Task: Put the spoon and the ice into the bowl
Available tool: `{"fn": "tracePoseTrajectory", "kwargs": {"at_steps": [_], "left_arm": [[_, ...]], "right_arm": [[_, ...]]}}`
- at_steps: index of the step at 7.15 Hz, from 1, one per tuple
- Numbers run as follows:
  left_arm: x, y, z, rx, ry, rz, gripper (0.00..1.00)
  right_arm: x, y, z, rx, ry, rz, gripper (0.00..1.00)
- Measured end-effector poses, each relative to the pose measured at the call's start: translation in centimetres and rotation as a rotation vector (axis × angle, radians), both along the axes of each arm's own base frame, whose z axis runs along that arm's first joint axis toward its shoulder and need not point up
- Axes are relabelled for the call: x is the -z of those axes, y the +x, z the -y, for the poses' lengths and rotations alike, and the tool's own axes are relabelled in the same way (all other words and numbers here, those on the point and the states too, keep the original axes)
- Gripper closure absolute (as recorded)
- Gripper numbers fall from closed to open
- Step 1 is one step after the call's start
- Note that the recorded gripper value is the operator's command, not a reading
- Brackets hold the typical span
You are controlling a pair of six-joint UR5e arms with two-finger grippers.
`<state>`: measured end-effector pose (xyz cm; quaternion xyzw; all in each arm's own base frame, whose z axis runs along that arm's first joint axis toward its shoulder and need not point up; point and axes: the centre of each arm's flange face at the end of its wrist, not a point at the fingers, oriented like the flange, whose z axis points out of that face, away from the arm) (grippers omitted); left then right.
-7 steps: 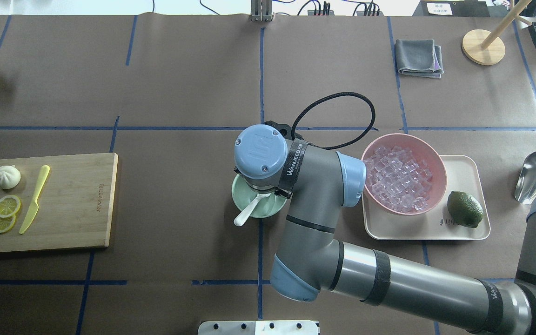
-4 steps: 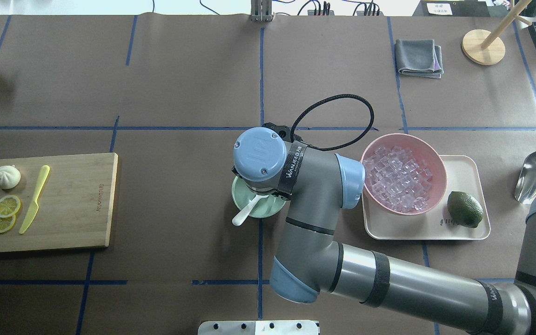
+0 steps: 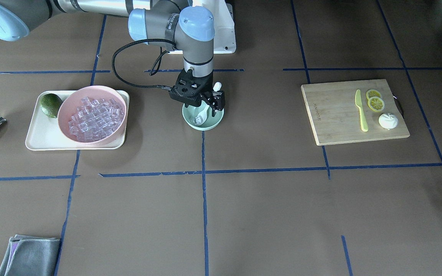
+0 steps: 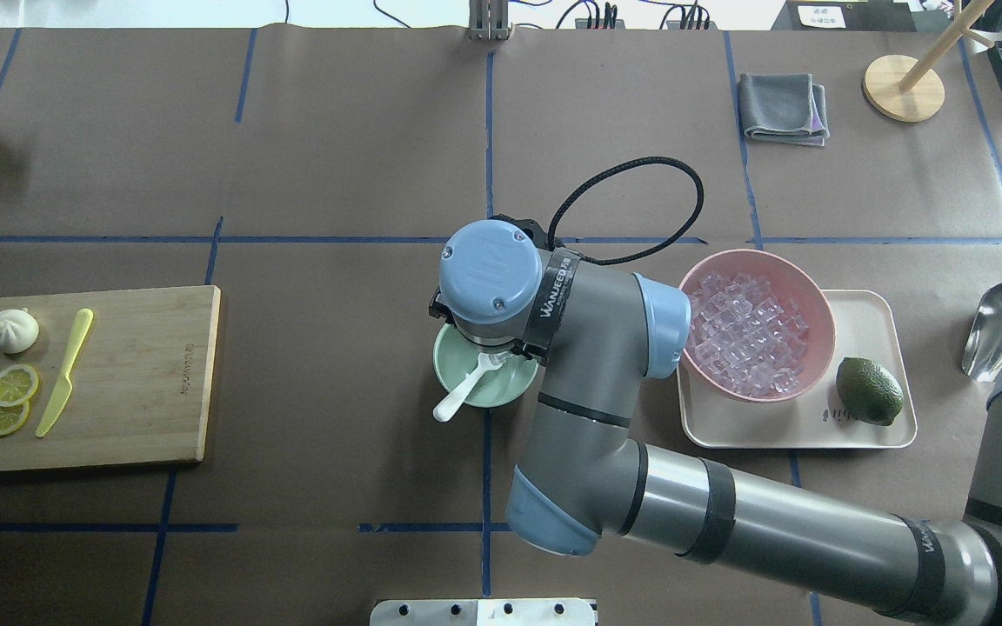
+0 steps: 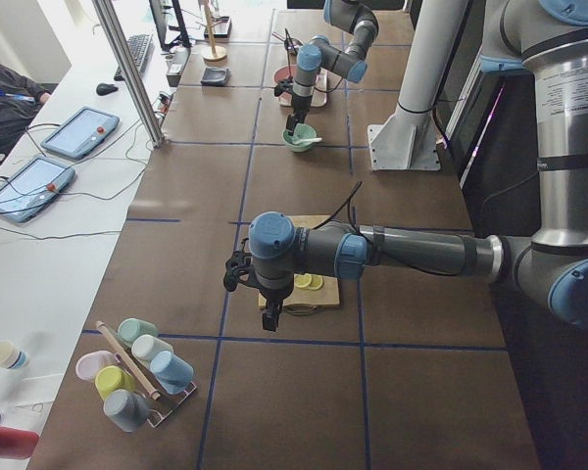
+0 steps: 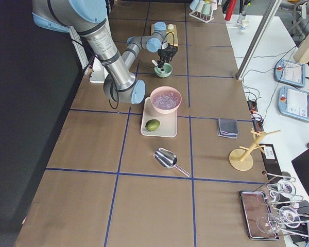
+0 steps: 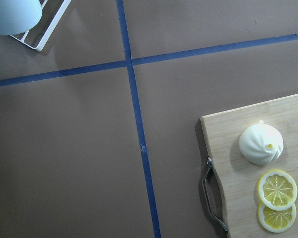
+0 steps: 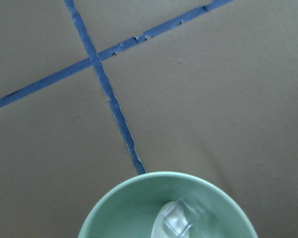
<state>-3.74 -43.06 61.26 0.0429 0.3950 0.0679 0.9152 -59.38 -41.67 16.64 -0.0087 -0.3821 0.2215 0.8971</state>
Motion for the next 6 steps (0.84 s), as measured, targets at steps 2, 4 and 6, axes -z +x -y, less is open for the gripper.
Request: {"fn": "tracePoseTrajectory", "kwargs": {"at_steps": [2,4,6], "left_arm": [[-0.6,-0.1,-0.4,0.001,-0.028,0.009,0.00],[-1.0,-0.4,-0.7,0.006,-0.054,0.013,0.00],[-1.4,-1.3,-0.7,0.025,-0.075,0.014,0.00]], "right_arm": [[-1.5,5.1,4.7,0.094,0.033,0.006,0.00],[-3.1,13.6,9.9,0.194,0.074,0.011,0.00],[-4.4,23.6,15.0,0.269,0.124,0.004,0.00]]}}
